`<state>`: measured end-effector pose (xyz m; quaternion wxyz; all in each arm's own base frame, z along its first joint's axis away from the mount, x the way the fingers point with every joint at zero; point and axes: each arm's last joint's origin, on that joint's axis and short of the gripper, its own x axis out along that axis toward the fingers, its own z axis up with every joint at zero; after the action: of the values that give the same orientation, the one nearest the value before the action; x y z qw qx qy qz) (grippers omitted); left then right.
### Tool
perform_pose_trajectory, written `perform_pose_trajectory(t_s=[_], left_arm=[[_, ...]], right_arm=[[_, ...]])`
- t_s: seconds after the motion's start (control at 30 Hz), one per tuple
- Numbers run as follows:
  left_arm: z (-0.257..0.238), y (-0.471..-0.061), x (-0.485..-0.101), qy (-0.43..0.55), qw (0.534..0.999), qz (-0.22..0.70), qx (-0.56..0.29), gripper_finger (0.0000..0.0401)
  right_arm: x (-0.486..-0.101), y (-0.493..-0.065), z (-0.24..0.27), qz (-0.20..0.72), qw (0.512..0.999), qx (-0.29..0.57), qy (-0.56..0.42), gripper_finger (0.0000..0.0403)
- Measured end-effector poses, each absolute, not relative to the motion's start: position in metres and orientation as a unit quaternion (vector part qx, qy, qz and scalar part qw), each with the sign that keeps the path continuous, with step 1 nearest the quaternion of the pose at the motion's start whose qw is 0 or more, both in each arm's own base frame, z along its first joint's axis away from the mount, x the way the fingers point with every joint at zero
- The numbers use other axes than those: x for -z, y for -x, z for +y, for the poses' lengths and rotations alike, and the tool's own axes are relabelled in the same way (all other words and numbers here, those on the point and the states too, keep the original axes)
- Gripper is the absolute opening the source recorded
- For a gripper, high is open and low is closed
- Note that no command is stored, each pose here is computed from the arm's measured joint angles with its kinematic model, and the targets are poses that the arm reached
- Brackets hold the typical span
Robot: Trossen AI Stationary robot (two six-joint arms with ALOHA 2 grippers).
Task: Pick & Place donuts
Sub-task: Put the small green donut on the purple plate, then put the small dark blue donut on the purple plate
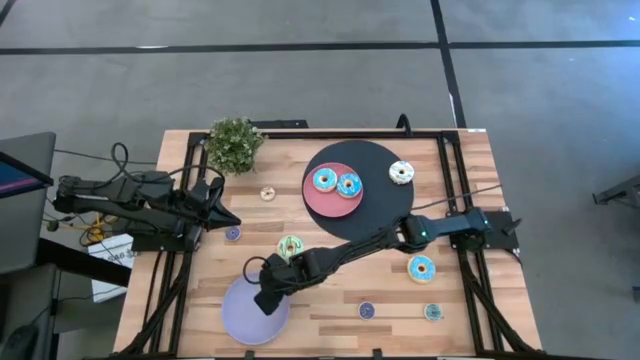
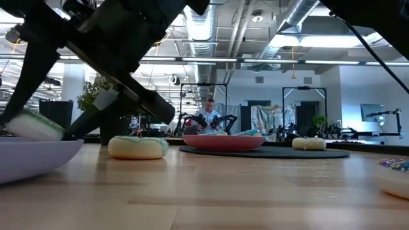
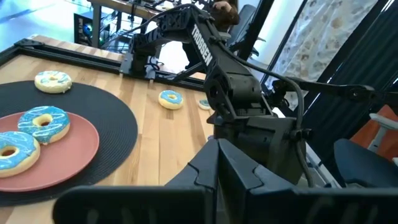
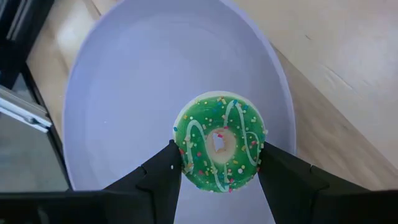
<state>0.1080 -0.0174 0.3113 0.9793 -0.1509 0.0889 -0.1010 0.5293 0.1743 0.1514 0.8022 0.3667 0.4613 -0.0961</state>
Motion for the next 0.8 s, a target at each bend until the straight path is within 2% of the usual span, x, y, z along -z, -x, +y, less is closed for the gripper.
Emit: perform_pose_trajectory(t_s=[0.37,0.63,0.8], left_arm=[[-0.017,-0.108,-0.311,0.151,0.979,0.091,0.100,0.0000],[-0.018,-0.108,-0.311,0.152,0.979,0.091,0.103,0.0000],[-0.018,-0.108,-0.310,0.151,0.978,0.095,0.103,0.0000]], right_arm=[[-0.153,-0.530,0.172,0.460,0.802,0.096,-0.370,0.0247],[-0.155,-0.532,0.166,0.479,0.782,0.064,-0.395,0.0249],[-0.184,-0.523,0.162,0.470,0.800,0.082,-0.364,0.0249]])
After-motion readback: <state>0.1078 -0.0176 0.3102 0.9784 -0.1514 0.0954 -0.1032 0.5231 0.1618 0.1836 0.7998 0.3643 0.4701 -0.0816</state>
